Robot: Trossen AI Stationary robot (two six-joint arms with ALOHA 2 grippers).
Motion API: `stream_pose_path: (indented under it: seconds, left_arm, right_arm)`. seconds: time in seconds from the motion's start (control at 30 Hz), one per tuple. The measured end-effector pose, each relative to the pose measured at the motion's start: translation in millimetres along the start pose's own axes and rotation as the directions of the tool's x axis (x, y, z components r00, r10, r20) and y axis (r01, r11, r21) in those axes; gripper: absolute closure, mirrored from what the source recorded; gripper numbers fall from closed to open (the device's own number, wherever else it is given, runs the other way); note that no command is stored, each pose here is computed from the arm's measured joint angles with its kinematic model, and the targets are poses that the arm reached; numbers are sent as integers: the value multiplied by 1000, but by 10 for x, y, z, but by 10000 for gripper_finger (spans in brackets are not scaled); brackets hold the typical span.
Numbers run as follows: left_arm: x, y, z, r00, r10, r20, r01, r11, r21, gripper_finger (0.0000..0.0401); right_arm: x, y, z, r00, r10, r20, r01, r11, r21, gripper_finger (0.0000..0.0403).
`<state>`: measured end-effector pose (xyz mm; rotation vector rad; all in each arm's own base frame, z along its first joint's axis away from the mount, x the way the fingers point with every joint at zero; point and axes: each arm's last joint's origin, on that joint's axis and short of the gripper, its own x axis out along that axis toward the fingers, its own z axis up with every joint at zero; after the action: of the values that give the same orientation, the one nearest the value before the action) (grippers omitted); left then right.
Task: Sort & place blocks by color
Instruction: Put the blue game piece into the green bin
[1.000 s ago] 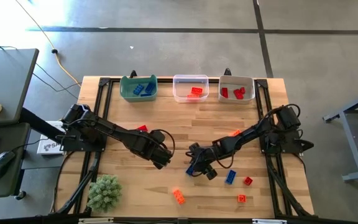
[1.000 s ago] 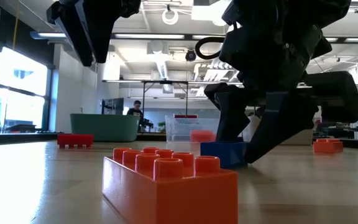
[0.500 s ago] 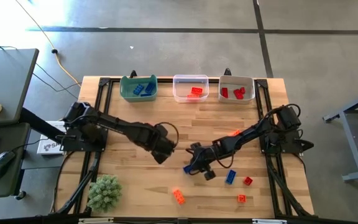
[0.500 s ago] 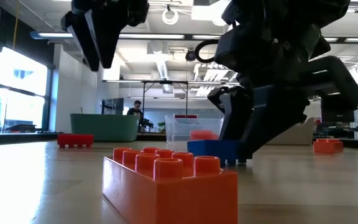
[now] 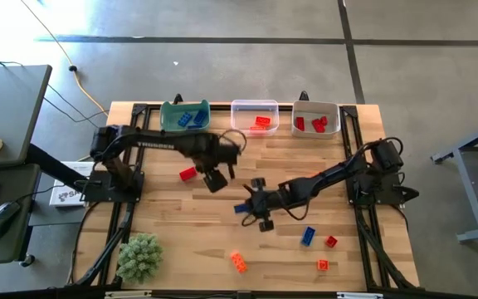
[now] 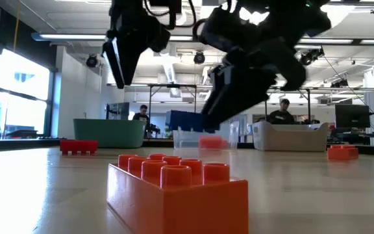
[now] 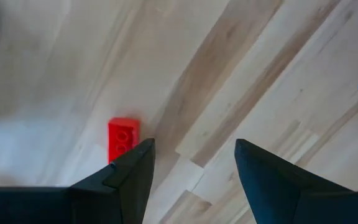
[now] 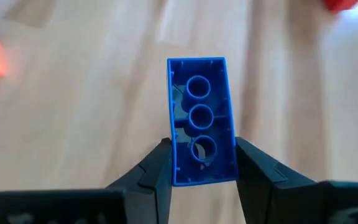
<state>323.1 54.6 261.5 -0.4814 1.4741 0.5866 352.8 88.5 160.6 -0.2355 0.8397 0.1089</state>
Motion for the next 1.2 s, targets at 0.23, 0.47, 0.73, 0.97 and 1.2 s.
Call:
stream_pose_path:
  seconds: [0.23, 0.47, 0.73, 0.97, 1.2]
  left_arm:
    - [32, 414, 226, 990, -135, -35, 135, 991, -4, 192]
    - [39, 734, 395, 925, -379, -24, 377, 925, -51, 192]
    - [31, 995, 512, 842, -538, 32, 536, 831, -149, 192]
    - [37, 1121, 533, 843, -536, 50, 535, 825, -182, 192]
    - [30, 1168, 540, 814, -579, 53, 578, 797, -173, 192]
  right_arm:
    - [-57, -346, 197, 993, -116, -31, 113, 991, -69, 290]
    - [-101, -766, 309, 982, -187, -23, 183, 976, -115, 290]
    - [-199, -1105, 462, 970, -242, 11, 240, 954, -181, 290]
    - [-272, -1307, 554, 969, -240, 54, 246, 950, -193, 290]
    - [-285, -1490, 524, 967, -241, 77, 251, 955, -158, 290]
